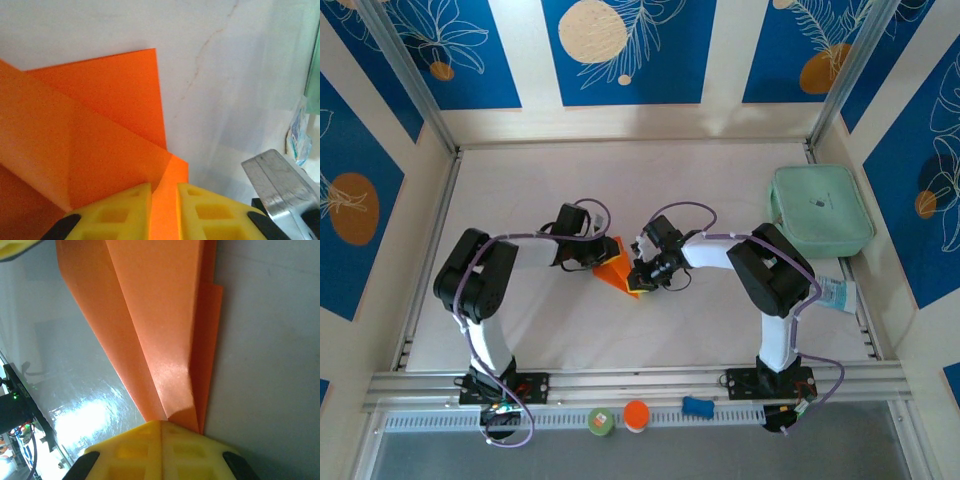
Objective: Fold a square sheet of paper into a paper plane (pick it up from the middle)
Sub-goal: Fourth fold the wing at the center of the table.
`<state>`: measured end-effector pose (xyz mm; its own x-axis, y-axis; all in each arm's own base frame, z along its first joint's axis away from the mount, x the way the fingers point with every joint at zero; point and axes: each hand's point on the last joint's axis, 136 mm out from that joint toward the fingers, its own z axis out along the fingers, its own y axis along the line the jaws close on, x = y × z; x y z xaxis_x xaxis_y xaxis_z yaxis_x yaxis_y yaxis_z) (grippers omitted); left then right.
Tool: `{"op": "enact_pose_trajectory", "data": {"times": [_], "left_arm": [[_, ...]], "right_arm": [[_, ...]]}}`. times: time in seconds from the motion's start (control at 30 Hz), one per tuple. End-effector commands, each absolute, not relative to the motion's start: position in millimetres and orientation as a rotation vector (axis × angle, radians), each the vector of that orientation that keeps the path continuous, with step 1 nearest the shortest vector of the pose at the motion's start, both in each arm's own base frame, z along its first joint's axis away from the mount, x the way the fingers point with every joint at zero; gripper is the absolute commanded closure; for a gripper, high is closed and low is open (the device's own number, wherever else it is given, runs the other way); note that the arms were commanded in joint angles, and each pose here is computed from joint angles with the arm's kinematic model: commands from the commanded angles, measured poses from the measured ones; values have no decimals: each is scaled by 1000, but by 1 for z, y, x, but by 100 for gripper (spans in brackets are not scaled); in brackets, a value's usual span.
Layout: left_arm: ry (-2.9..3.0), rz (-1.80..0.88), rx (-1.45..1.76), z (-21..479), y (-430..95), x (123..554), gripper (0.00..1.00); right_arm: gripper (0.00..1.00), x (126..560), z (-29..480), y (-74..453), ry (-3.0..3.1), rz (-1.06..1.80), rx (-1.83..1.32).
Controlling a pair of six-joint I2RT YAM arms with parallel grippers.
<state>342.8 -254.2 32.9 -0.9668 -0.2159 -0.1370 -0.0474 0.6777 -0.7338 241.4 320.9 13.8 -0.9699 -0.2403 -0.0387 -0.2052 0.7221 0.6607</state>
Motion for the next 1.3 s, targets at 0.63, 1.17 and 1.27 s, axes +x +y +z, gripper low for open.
{"op": "enact_pose_trajectory", "data": {"times": [0.63, 1.17, 1.27], "left_arm": [[2747, -1073, -276, 2, -238, 335, 81], [2738, -1099, -284, 5, -239, 333, 81], [2735, -1103, -280, 5, -240, 333, 81]], "right_arm": [[93, 254, 53, 324, -2886, -1207, 320], [96, 262, 15, 334, -2931, -1039, 299], [96, 259, 12, 332, -2921, -1039, 292]]}}
